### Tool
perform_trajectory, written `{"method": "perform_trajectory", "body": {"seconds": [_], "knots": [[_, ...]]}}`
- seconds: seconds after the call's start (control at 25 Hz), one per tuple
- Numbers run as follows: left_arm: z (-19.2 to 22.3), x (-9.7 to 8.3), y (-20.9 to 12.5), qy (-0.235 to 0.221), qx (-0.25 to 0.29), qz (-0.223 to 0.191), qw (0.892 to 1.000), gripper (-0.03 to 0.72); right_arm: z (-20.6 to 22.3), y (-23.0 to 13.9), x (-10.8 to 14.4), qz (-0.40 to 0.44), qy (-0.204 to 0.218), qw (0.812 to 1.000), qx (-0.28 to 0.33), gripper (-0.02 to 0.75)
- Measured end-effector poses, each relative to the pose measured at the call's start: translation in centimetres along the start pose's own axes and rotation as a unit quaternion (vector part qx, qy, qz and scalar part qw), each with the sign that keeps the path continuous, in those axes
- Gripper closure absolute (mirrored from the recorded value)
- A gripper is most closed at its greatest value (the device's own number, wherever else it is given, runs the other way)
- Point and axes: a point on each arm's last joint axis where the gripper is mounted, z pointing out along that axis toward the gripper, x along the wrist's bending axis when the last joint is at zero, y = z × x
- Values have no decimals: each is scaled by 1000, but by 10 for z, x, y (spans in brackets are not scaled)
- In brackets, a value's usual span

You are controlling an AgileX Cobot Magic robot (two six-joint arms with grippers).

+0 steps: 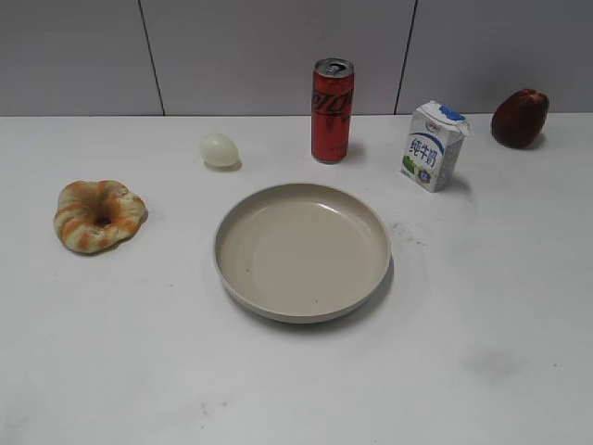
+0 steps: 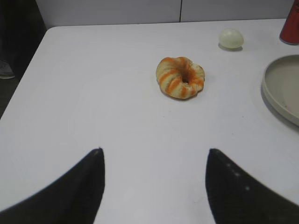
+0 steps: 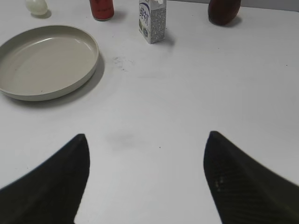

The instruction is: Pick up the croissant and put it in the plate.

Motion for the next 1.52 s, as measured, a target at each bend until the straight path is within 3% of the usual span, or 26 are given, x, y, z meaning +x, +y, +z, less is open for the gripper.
{"method": "perform_trajectory", "body": {"seconds": [0.56, 1.0, 1.12, 1.32, 1.52], "knots": [[2, 4, 6, 17, 6, 9, 1000, 174, 0, 0, 0, 0, 0, 1000, 0, 166], [70, 10, 63, 7, 115, 2, 993, 174, 0, 0, 0, 0, 0, 1000, 0, 166], [96, 10, 80, -11, 148, 14, 989, 165, 0, 0, 0, 0, 0, 1000, 0, 166], [143, 4, 102, -76, 203, 31, 976, 34, 0, 0, 0, 0, 0, 1000, 0, 166], [205, 6, 120, -95, 271, 25, 958, 30, 0, 0, 0, 0, 0, 1000, 0, 166]]}}
